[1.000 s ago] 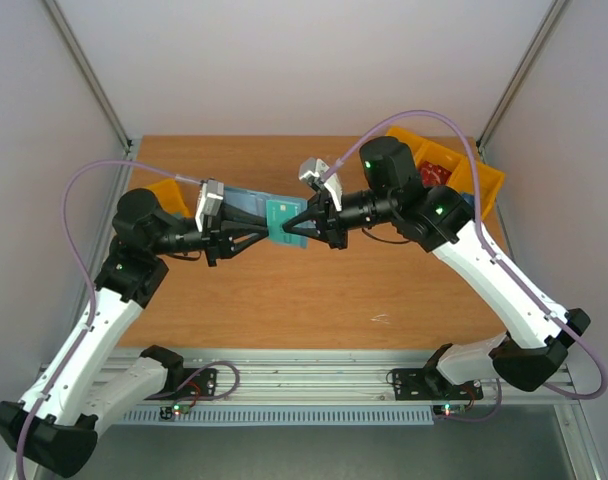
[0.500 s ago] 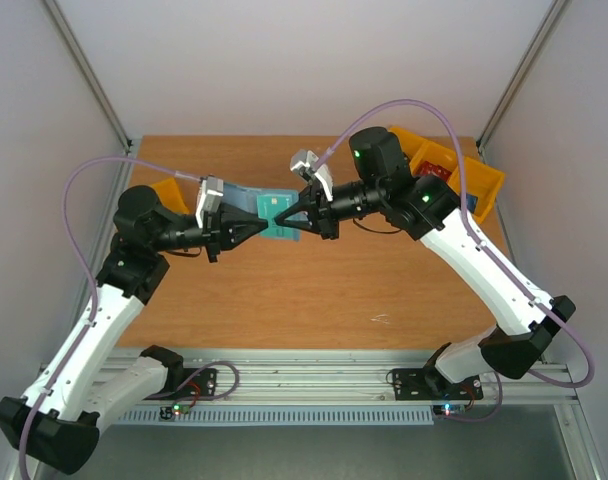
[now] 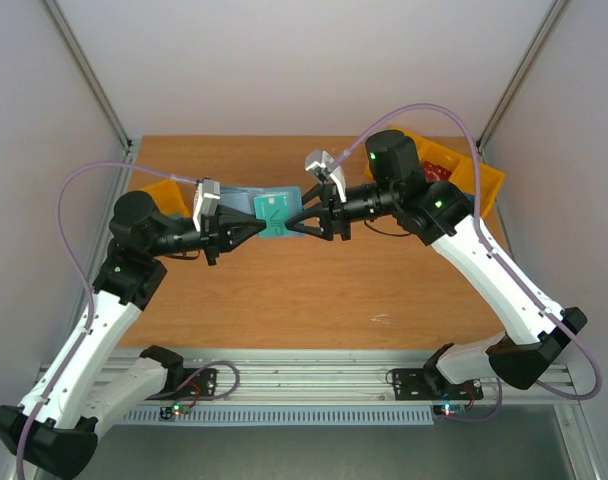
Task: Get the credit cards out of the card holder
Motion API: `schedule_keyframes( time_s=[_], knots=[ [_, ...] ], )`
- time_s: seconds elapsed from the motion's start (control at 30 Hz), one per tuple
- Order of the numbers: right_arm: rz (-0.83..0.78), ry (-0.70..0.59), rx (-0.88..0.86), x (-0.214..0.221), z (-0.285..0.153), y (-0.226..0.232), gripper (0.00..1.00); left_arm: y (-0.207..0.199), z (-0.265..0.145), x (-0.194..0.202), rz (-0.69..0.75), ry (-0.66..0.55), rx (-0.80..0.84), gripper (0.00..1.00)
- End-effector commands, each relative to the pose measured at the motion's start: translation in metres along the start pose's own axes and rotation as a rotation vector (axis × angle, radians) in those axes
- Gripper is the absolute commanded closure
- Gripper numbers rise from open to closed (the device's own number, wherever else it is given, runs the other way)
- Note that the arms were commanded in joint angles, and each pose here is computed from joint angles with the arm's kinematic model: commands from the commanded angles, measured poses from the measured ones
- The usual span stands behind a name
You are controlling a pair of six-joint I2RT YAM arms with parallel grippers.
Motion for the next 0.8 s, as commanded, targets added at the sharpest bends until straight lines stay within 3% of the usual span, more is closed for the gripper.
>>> schedule_keyframes(
  time_s=[0.0, 0.17, 0.23, 0.33, 0.47, 0.57, 0.67, 0.77],
  knots=[
    [0.002, -0.022, -0.039, -0.0049, -0.0027, 0.0052, 0.70, -0.0028, -0.0025, -0.0028, 0.043, -0.021, 0.001, 1.00],
    [0.024, -0.014, -0.065, -0.0045, 0.0020, 0.0021, 0.98, -0.0031, -0.0035, -0.0024, 0.041, -0.021, -0.002, 1.00],
    [0.024, -0.014, -0.064, -0.0041, 0.0007, 0.0023, 0.99, -0.0034, -0.0042, -0.0024, 0.041, -0.021, -0.004, 0.99],
    [0.022, -0.009, -0.064, -0.0033, -0.0016, 0.0037, 0.99, -0.0047, -0.0068, -0.0035, 0.052, -0.024, -0.007, 0.87],
    [0.019, -0.008, -0.064, -0.0034, -0.0039, 0.0050, 0.99, -0.0055, -0.0100, -0.0050, 0.072, -0.030, -0.013, 0.86],
    [0.024, -0.010, -0.082, -0.0041, -0.0035, 0.0063, 0.99, -0.0040, -0.0093, -0.0038, 0.058, -0.026, -0.010, 0.88],
    [0.028, -0.012, -0.093, -0.0044, -0.0030, 0.0065, 0.99, -0.0026, -0.0084, -0.0033, 0.049, -0.028, -0.005, 0.99],
    [0.025, -0.012, -0.094, -0.0045, -0.0035, 0.0074, 0.99, -0.0021, -0.0079, -0.0032, 0.041, -0.026, 0.000, 1.00]
  ],
)
Point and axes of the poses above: each gripper's point midway between its finger pads, its own z axis out along the fingers, its own y axis along the line the jaws close on, x = y × z, the point moved 6 cm from there along -z, back along the fingers, and after that the axes turned 4 degrees about -z, right-handed, at the moved point
